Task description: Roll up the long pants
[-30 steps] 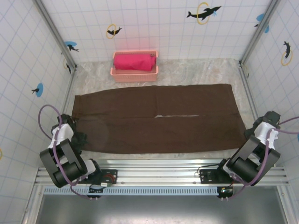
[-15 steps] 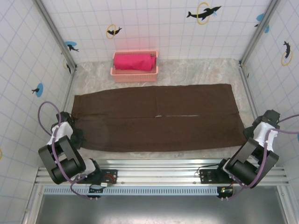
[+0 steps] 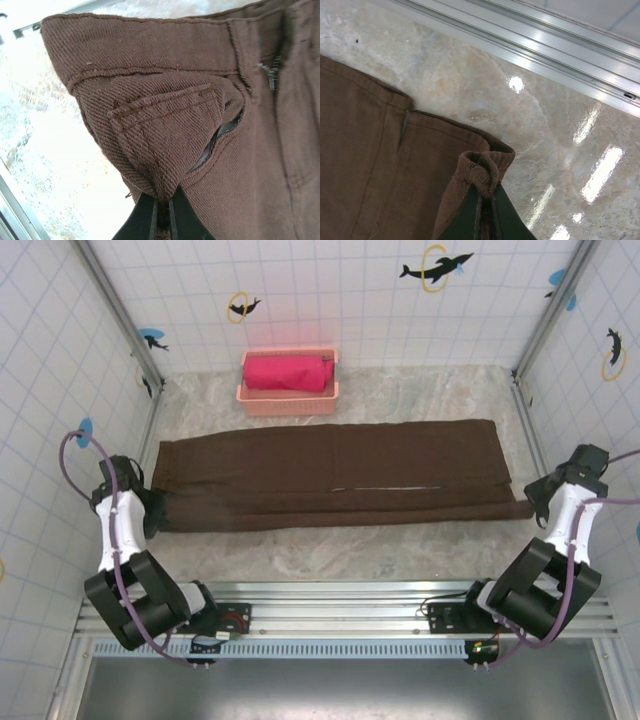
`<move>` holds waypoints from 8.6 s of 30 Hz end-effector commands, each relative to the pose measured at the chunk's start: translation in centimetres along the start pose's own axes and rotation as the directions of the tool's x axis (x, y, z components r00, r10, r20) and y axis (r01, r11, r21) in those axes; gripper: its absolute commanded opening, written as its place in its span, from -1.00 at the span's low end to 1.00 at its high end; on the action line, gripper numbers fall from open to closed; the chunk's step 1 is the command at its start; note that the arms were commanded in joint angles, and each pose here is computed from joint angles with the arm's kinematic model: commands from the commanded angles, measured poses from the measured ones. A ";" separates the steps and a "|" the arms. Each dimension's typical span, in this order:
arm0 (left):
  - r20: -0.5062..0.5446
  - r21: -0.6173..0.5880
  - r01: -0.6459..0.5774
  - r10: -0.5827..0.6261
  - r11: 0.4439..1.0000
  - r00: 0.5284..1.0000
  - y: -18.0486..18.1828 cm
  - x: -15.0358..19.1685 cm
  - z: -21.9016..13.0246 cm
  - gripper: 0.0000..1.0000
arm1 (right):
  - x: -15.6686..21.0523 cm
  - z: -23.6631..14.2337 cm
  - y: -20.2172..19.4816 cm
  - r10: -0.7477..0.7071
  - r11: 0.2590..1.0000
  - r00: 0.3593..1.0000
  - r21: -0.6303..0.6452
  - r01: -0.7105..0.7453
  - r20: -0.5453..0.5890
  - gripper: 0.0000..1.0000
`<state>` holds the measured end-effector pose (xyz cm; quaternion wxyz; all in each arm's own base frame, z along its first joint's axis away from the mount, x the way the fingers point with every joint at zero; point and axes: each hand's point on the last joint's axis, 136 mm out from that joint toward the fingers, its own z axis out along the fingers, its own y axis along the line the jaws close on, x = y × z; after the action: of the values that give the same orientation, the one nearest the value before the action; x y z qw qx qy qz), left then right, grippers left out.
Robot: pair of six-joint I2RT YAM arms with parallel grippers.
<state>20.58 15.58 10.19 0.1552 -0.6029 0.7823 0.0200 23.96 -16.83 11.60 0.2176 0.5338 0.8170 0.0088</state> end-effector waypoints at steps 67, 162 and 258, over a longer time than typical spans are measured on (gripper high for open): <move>0.237 -0.016 -0.221 0.218 0.975 0.947 -21.0 -10.3 2.5 -1.00 | -12.9 7.3 21.5 -0.117 0.963 0.942 -0.195 0.185 0.316 -1.00; 0.225 0.066 -0.535 0.509 0.843 0.831 -6.4 1.2 -11.0 0.17 | -10.3 -7.3 1.7 -0.428 0.788 0.883 0.558 0.260 0.193 -1.00; 0.197 0.179 -0.626 0.595 0.759 0.779 -6.2 5.0 -13.2 0.19 | 54.8 -12.5 54.5 -0.716 -0.127 0.600 -0.912 0.391 0.357 0.65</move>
<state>23.43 6.14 21.16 0.2596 -0.3039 0.9167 -0.0035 48.33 54.49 12.45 0.3359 -0.1565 0.8410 0.3943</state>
